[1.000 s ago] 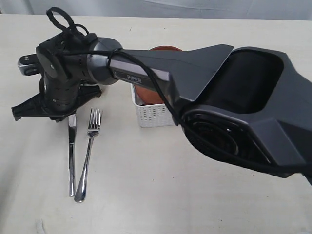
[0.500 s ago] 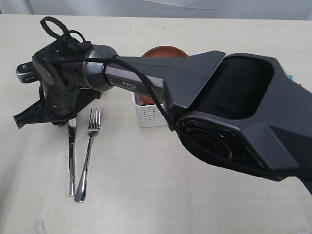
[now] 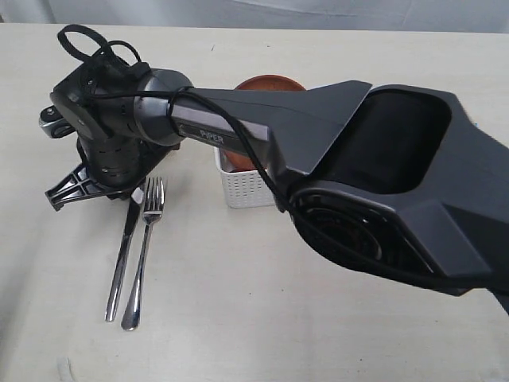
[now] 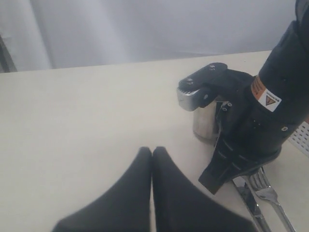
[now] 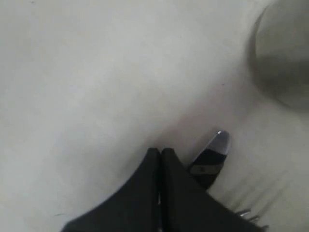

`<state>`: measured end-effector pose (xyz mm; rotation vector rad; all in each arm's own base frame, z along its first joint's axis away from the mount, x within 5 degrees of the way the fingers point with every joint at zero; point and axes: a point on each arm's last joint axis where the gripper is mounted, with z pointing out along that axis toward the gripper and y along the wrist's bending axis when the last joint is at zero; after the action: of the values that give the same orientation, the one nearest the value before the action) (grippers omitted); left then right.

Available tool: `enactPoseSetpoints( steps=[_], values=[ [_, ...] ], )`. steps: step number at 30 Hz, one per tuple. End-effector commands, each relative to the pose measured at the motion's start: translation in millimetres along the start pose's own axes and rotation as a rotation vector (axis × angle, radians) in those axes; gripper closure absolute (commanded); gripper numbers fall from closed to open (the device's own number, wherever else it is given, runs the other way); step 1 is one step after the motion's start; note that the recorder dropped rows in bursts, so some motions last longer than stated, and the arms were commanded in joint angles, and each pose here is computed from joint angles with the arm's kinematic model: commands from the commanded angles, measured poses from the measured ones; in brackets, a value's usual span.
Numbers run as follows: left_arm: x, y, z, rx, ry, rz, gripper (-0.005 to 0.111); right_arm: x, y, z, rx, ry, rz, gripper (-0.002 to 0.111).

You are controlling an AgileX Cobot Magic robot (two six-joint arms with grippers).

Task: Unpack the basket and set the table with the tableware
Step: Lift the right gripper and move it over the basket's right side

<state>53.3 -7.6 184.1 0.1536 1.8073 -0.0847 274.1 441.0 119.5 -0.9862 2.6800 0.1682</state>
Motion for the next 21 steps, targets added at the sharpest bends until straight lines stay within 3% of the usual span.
enactPoseSetpoints(
  steps=[1,6,13,19,21],
  values=[
    [0,-0.4,0,0.006,-0.008,-0.005,0.107,10,-6,13,0.044,0.084,-0.003,0.109],
    [0,-0.4,0,0.006,-0.008,-0.005,0.107,6,-5,4,0.035,0.063,0.000,0.109],
    [0,-0.4,0,0.006,-0.008,-0.005,0.107,-14,-6,-60,0.020,-0.001,-0.066,0.108],
    [0,-0.4,0,0.006,-0.008,-0.005,0.107,-24,-43,-119,0.044,-0.038,-0.023,0.108],
    [0,-0.4,0,0.006,-0.008,-0.005,0.107,-30,-69,-144,0.081,-0.093,-0.004,0.108]
  ],
)
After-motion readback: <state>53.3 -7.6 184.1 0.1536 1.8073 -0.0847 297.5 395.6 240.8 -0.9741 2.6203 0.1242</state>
